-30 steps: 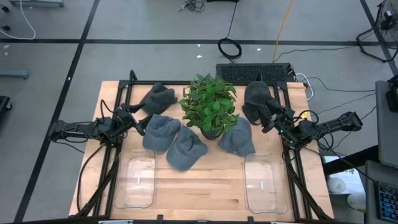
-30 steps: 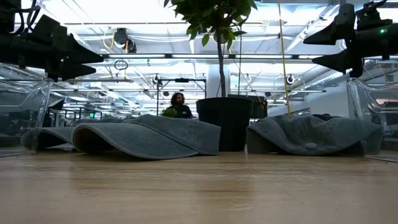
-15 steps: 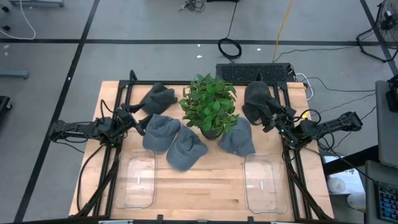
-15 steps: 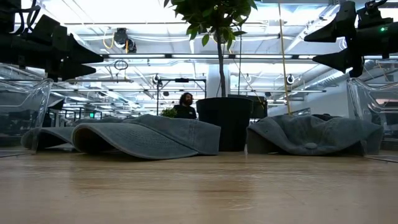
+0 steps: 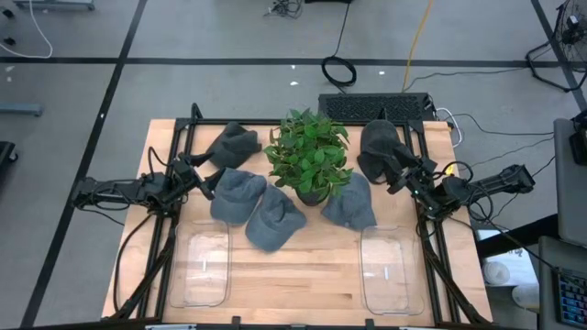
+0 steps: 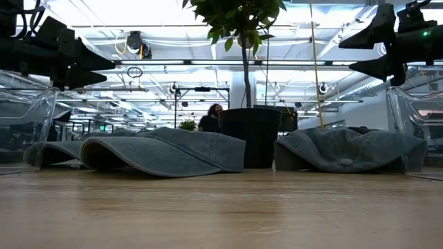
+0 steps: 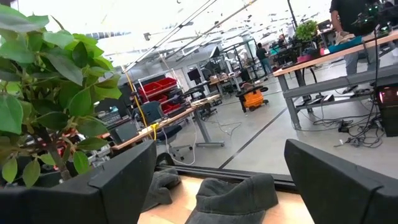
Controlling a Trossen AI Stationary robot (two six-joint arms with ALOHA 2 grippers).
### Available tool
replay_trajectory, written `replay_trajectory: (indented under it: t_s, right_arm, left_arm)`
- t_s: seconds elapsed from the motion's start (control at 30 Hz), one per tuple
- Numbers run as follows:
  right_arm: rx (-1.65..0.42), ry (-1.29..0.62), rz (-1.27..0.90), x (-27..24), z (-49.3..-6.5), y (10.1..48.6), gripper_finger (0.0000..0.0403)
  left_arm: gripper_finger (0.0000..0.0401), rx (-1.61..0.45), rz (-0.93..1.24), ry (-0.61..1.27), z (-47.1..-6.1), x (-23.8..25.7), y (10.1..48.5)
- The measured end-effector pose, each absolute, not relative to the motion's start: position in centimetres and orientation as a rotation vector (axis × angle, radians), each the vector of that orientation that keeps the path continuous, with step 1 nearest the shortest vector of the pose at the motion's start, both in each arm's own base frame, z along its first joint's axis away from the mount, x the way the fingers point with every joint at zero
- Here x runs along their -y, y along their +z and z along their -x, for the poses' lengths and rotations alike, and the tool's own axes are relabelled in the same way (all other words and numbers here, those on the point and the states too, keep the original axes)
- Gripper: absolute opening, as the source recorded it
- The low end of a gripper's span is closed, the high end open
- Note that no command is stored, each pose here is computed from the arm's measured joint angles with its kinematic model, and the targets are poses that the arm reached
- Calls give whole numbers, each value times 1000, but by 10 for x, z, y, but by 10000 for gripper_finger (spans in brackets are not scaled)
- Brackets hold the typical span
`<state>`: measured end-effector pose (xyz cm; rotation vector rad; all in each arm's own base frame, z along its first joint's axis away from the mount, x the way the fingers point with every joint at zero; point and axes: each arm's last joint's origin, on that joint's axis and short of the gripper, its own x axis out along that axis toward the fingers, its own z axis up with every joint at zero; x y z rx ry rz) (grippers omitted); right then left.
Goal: Pick & Place hat
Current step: Put the right black cap into the right transparent bin
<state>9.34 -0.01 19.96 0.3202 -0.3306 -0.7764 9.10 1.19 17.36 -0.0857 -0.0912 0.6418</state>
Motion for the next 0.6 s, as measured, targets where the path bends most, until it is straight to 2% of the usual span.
replay_trajectory:
  t_s: [0.33,0.47,0.6]
  right_arm:
    - [253,-748,-106,-1,-94,201,345]
    - [104,-727,67,-3,-100,195,345]
    - [75,-732,87,-3,-100,220,345]
  left_arm:
    - [365,92,86,641,-91,-12,174]
    - [365,91,86,641,-91,-12,174]
    - [365,91,86,642,-91,-12,174]
